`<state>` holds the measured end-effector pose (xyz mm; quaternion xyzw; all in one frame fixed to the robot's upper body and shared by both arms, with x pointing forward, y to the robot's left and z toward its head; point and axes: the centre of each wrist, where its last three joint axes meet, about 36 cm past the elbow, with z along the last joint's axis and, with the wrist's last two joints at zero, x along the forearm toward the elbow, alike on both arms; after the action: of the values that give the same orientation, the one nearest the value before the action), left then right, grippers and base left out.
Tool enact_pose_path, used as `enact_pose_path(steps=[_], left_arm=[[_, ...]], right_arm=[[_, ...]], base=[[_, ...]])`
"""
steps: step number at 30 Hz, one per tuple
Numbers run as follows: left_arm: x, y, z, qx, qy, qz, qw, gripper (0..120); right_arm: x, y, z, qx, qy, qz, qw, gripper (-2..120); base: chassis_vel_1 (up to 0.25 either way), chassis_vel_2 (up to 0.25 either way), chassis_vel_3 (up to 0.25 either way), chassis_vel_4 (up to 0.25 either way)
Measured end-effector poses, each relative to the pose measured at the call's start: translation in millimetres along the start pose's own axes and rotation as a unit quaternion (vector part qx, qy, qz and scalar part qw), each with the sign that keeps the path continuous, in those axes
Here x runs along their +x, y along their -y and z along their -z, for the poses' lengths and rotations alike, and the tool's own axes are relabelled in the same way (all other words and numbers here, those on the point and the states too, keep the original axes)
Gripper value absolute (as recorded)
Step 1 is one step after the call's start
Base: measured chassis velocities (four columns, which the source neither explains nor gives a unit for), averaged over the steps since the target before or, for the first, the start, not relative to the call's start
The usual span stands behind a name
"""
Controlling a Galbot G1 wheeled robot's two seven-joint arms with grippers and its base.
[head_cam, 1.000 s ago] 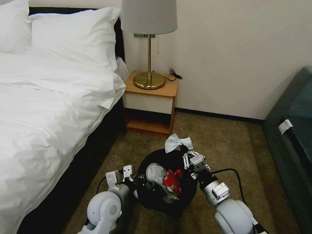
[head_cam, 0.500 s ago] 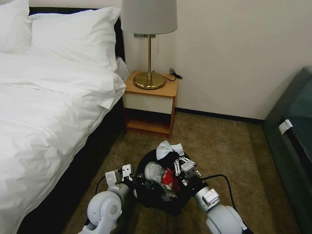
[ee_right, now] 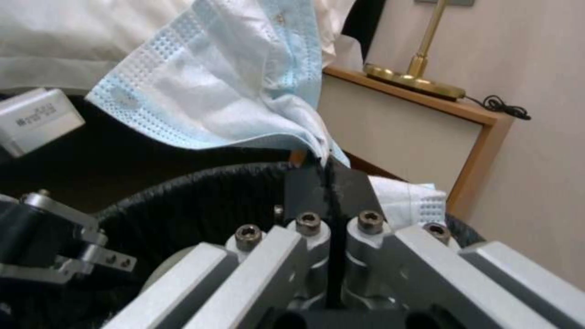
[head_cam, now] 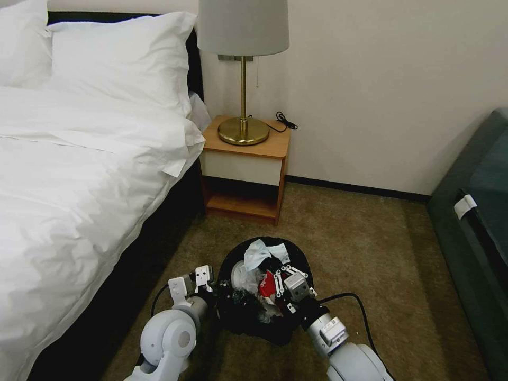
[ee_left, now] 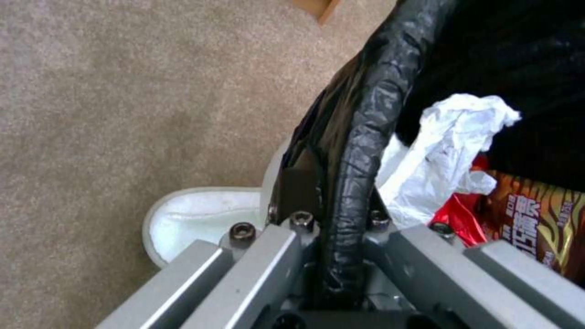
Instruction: Pick up the trash bin, then pick up the garbage on the floor and place it into the trash bin.
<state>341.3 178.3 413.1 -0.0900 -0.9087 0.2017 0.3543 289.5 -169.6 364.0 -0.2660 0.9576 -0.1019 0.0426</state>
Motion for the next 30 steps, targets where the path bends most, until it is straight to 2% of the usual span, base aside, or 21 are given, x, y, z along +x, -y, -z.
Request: enact_pose_path(steps=[17,19,21,22,27,28,30], left_arm=[[9.1,2.3,0.3,0.005,0.005,-0.001,1.0000,0],[10.1,2.8,0.1,0.005,0.005,-0.002,1.0000,0],[12.5,3.3,-1.2,0.005,0.005,-0.001,1.0000,0],[12.5,3.3,-1.2,0.005,0.005,-0.001,1.0000,0],[15.6,3.2,-3.0,0.003,0.005,0.001,1.0000,0],[15.6,3.2,-3.0,0.003,0.005,0.001,1.0000,0],[16.2,3.4,-2.9,0.003,0.006,0.001,1.0000,0]], right_arm=[[-12.5,1.4,-21.1,0.001,-0.012,-0.016,1.000,0],[-13.2,1.7,-21.6,0.002,-0.012,-0.017,1.000,4],[-14.7,2.6,-22.5,0.003,-0.012,-0.019,1.000,13],[-14.7,2.6,-22.5,0.003,-0.012,-0.019,1.000,13],[-16.9,3.0,-21.8,0.002,-0.010,-0.021,1.000,36],[-16.9,3.0,-21.8,0.002,-0.010,-0.021,1.000,36],[-17.0,3.2,-21.8,0.003,-0.010,-0.021,1.000,45]], base=[[0.000,0.000,0.000,0.000],[0.000,0.000,0.000,0.000],[0.000,0.000,0.000,0.000],[0.000,0.000,0.000,0.000],[0.000,0.000,0.000,0.000],[0.000,0.000,0.000,0.000],[0.000,0.000,0.000,0.000]])
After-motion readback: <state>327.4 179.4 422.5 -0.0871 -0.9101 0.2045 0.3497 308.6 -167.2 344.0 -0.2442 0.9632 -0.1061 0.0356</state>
